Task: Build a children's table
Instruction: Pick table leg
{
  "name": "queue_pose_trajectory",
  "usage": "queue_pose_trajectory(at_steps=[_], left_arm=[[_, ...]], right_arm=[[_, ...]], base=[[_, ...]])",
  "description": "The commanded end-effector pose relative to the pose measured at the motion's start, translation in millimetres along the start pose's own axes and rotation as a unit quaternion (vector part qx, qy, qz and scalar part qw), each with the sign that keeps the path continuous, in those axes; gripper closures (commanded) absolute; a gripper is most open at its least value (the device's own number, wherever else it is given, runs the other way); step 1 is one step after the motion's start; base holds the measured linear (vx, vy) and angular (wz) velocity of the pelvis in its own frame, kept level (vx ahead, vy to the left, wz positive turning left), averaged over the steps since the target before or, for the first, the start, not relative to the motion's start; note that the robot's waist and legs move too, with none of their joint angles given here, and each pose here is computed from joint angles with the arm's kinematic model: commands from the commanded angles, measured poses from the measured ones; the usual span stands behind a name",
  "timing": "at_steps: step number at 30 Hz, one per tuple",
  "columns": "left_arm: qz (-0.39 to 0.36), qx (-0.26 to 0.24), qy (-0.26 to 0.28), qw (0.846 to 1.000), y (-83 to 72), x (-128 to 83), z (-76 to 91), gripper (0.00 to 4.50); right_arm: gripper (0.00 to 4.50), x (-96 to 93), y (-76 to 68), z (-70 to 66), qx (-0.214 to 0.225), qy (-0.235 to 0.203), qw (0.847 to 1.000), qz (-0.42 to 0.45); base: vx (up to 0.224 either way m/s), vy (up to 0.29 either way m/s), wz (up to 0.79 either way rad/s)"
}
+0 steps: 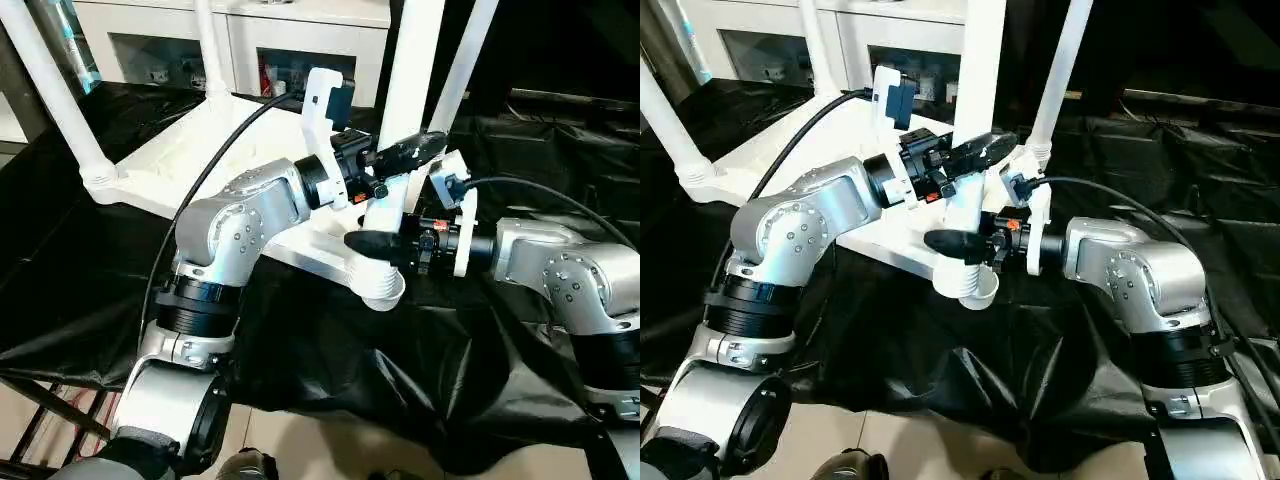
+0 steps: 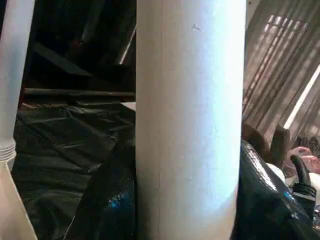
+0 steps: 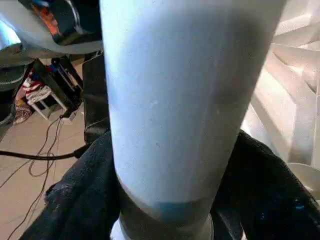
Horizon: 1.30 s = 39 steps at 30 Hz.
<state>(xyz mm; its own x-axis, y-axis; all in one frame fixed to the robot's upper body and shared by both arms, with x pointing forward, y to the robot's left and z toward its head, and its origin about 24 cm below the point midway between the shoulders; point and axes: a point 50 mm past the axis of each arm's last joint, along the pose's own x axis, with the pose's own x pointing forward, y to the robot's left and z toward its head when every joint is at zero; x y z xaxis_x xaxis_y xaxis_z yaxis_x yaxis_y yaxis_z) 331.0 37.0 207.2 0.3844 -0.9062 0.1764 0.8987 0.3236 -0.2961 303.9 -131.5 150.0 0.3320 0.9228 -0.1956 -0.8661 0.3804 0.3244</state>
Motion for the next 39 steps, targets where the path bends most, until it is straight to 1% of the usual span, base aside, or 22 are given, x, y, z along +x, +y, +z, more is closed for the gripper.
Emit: queue_pose_trajectory(at_steps=[1,3,5,10,11,13,15,17,18,21,24,26,28,29,30,32,34,35,36,37,38,39], left_arm=[[-0.026,0.012,-0.007,1.000,-8.4,1.9,6.8,2.65],[-0.026,0.010,-0.007,1.000,-8.7,2.0,6.6,2.65],[-0.027,0.009,-0.007,1.000,-9.0,2.2,6.2,2.65],[-0.013,0.017,-0.004,1.000,-5.6,1.6,5.5,2.65],[0.001,0.023,-0.008,1.000,-2.3,1.1,6.6,2.09],[-0.001,0.008,-0.016,1.000,-1.0,1.2,7.3,1.95],[0.014,-0.007,-0.039,0.999,3.4,0.7,11.7,1.88],[0.023,-0.009,-0.061,0.998,6.3,0.0,15.6,1.58],[0.037,-0.016,-0.109,0.993,10.6,-0.8,22.4,1.51],[0.053,-0.025,-0.164,0.985,15.0,-2.5,30.3,1.48],[0.081,-0.085,-0.240,0.964,25.8,-8.8,44.2,1.46],[0.119,-0.093,-0.271,0.951,38.6,-17.3,51.3,1.46],[0.137,-0.044,-0.251,0.957,49.7,-28.2,50.7,1.46],[0.142,0.012,-0.200,0.969,53.5,-31.9,43.9,1.46],[0.140,0.040,-0.170,0.975,54.7,-33.1,39.3,1.46],[0.128,0.118,-0.068,0.982,57.5,-36.0,20.7,1.46],[0.097,0.181,0.038,0.978,59.7,-42.6,-1.8,1.46],[0.053,0.219,0.126,0.966,60.3,-50.3,-23.4,1.46],[0.028,0.227,0.164,0.960,59.5,-53.6,-33.8,1.46],[0.028,0.227,0.164,0.960,59.5,-53.6,-33.8,1.46],[-0.020,0.224,0.207,0.952,56.4,-57.6,-47.9,1.46],[-0.020,0.224,0.207,0.952,56.4,-57.6,-47.9,1.46]], right_arm=[[1.82,-1.1,-1.4,-1.3,0.003,0.008,1.000,-0.006],[1.87,-0.8,-1.2,-1.5,0.004,0.008,1.000,-0.004],[2.16,0.1,-1.0,-1.7,0.007,0.005,1.000,-0.002],[2.55,1.1,-1.2,-1.4,0.007,0.000,1.000,-0.003],[2.56,1.5,-1.3,-1.2,0.007,-0.003,1.000,-0.004],[2.57,1.7,-1.4,-0.9,0.007,-0.006,1.000,-0.005],[2.59,2.4,-1.2,-0.2,0.007,-0.014,1.000,-0.006],[2.59,3.1,-0.8,0.7,0.006,-0.022,1.000,-0.007],[2.59,4.5,-0.3,2.6,0.006,-0.042,0.999,-0.011],[2.59,5.6,-0.8,5.1,0.010,-0.069,0.997,-0.023],[2.59,6.5,-4.2,8.2,0.021,-0.108,0.993,-0.053],[2.59,5.1,-10.0,9.3,0.019,-0.132,0.987,-0.093],[2.59,-1.7,-21.9,8.7,0.016,-0.152,0.975,-0.158],[2.59,-7.9,-29.3,7.7,0.007,-0.156,0.968,-0.198],[2.59,-11.0,-32.5,6.9,0.002,-0.156,0.964,-0.216],[2.59,-18.1,-37.6,4.0,-0.018,-0.146,0.957,-0.251],[2.59,-25.4,-40.9,-0.4,-0.031,-0.136,0.950,-0.279],[2.59,-31.2,-42.4,-5.4,-0.037,-0.123,0.948,-0.292],[2.59,-33.6,-43.1,-7.6,-0.037,-0.120,0.947,-0.297],[2.59,-33.6,-43.1,-7.6,-0.037,-0.120,0.947,-0.297],[2.59,-36.0,-43.8,-10.3,-0.034,-0.120,0.945,-0.302],[2.59,-36.0,-43.8,-10.3,-0.034,-0.120,0.945,-0.302]], base=[[0.000,0.000,0.00],[0.000,0.000,0.00],[0.000,0.000,0.00],[0.000,0.000,0.00],[0.000,0.000,0.00],[0.000,0.000,0.00],[0.000,0.000,0.00],[0.000,0.000,0.00],[0.000,0.000,0.00],[0.000,0.000,0.00],[0.000,0.000,0.00],[0.000,0.000,0.00],[0.000,0.000,0.00],[0.000,0.000,0.00],[0.000,0.000,0.00],[0.000,0.000,0.00],[0.000,0.000,0.00],[0.000,0.000,0.00],[0.000,0.000,0.00],[0.000,0.000,0.00],[0.000,0.000,0.00],[0.000,0.000,0.00]])
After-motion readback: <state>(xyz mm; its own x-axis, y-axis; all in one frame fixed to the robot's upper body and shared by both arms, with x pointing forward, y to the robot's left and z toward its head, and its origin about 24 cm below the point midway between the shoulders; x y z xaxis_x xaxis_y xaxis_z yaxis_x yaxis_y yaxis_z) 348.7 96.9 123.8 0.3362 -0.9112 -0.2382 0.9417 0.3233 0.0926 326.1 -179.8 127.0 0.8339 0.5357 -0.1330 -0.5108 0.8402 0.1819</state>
